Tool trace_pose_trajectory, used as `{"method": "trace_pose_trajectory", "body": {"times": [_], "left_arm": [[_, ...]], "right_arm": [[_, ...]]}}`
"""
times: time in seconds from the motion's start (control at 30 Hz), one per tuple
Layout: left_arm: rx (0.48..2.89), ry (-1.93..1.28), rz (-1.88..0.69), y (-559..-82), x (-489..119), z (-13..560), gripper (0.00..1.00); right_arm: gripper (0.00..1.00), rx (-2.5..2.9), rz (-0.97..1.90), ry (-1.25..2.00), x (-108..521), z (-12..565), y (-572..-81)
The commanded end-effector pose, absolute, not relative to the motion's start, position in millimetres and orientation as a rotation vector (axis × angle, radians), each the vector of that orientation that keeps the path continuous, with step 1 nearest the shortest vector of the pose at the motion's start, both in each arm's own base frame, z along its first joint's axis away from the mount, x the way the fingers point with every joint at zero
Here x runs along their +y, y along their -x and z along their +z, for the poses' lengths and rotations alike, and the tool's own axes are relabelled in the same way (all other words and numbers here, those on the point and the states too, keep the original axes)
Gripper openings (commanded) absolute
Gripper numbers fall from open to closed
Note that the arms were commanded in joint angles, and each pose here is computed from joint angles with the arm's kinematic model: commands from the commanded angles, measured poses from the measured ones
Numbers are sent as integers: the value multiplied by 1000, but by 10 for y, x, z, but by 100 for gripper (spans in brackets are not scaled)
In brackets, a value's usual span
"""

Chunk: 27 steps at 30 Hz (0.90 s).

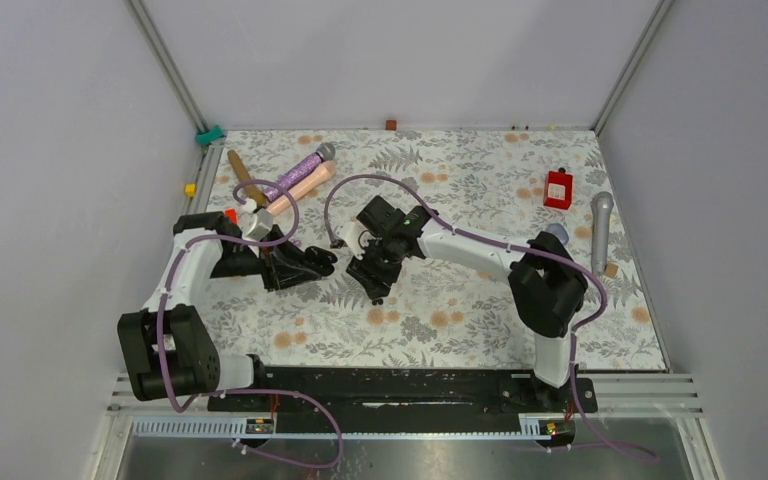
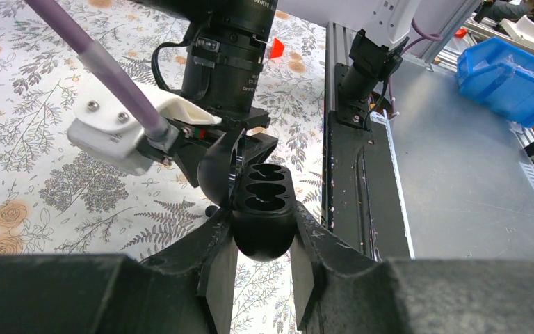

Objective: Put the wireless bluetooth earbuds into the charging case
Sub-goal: Pick up the earbud from the center of the board.

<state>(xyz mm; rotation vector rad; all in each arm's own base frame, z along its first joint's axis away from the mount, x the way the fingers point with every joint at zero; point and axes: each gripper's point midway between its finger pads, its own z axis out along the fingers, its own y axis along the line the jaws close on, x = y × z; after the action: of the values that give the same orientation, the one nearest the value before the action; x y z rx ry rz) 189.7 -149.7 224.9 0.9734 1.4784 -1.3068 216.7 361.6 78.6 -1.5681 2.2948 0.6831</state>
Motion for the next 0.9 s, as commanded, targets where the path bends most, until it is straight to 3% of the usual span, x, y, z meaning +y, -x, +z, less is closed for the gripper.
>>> {"method": "trace_pose_trajectory", "body": {"times": [0.0, 0.87], "left_arm": [[1421, -946, -1289, -1906, -1508, 2411, 0], [1430, -933, -1294, -1930, -1495, 2418, 0]], "right_arm": [[56, 2163, 655, 1760, 3601, 733, -2224], [49, 2186, 670, 1866, 3601, 338, -2199]]}}
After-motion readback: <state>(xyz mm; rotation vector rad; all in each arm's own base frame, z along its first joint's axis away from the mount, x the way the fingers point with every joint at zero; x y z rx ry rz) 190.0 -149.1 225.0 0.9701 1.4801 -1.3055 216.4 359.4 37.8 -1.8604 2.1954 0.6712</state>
